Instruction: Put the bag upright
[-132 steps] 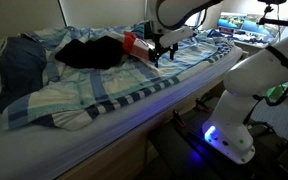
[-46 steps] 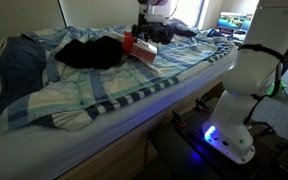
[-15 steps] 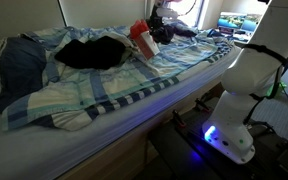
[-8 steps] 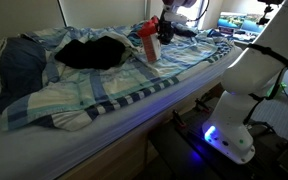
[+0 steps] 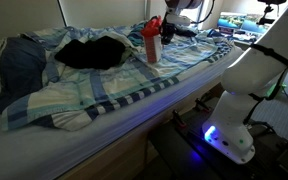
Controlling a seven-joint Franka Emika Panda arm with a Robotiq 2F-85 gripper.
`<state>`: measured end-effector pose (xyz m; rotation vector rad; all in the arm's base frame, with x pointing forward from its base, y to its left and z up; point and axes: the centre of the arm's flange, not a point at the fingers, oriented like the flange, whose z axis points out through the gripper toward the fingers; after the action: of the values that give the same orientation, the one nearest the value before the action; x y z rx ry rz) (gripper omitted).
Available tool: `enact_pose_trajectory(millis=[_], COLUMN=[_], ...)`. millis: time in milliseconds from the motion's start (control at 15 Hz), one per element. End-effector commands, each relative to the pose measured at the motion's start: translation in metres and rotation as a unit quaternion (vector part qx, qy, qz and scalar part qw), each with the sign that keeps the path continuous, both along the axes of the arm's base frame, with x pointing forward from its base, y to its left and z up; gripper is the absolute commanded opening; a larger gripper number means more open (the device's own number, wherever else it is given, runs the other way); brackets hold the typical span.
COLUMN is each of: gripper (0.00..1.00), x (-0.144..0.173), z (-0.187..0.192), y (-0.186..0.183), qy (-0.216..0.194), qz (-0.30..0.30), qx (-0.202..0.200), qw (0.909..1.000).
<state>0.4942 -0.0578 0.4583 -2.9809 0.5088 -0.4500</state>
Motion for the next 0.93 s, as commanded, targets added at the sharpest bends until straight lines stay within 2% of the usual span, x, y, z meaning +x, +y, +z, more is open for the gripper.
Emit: enact_pose_trajectory(millis=[0,867], gripper=[0.01,0.01], x=[-0.015,-0.027], z=[0.006,-0.023], y=[0.001,0.009], qy=[0.001,0.035], qz=[-0.018,-0.035], qx=[-0.02,-0.015], qw=[0.9996,0.9987])
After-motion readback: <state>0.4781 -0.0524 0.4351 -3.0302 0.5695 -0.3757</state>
